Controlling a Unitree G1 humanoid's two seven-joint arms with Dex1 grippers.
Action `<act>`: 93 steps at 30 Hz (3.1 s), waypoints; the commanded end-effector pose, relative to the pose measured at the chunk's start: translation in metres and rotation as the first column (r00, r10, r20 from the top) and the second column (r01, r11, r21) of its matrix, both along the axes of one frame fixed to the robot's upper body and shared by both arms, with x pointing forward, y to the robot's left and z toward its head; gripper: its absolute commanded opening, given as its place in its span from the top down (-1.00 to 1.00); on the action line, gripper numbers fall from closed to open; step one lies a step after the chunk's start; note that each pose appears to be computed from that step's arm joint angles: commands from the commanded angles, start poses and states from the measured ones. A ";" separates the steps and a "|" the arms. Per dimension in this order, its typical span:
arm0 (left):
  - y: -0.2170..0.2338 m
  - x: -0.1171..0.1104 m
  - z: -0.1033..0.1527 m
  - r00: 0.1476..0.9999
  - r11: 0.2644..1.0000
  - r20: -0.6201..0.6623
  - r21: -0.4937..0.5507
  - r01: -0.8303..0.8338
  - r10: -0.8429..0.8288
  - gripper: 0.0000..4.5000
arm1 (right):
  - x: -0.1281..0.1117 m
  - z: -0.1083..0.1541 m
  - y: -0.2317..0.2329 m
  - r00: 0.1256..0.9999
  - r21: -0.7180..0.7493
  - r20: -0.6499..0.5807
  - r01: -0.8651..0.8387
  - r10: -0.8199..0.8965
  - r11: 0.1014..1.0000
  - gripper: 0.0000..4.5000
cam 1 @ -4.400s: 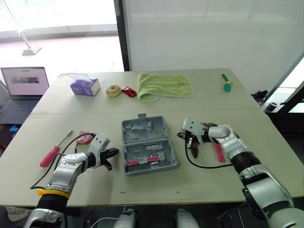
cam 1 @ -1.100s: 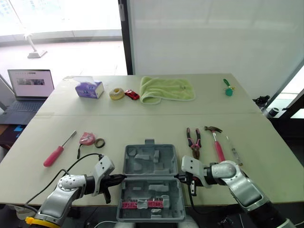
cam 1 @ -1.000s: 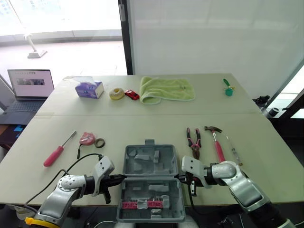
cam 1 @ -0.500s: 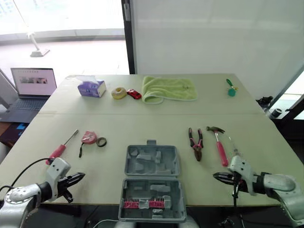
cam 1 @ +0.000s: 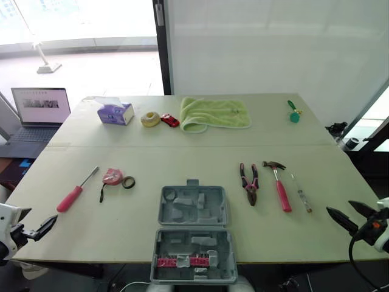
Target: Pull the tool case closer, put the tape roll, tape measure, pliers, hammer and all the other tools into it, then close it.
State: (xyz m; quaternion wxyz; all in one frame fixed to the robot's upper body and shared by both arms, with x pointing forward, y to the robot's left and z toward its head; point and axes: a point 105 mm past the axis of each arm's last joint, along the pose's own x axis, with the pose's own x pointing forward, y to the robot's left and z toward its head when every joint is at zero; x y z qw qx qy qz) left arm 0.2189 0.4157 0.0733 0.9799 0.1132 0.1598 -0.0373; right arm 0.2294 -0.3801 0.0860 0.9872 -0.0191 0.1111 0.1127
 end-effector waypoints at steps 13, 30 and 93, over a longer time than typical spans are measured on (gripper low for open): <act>-0.074 0.014 0.034 0.982 0.983 0.070 -0.039 0.180 -0.177 -0.99 | 0.042 0.109 0.210 0.618 0.080 0.019 -0.784 0.786 0.615 -0.98; -0.146 0.006 0.030 0.996 0.992 0.080 -0.115 0.048 -0.039 -0.99 | 0.047 0.132 0.281 0.248 -0.136 -0.121 -0.963 0.961 0.232 -0.98; -0.189 0.160 0.019 0.999 0.999 0.053 -0.050 -0.011 0.013 0.98 | 0.028 0.121 0.250 0.381 -0.211 -0.316 -0.921 0.869 0.327 -1.00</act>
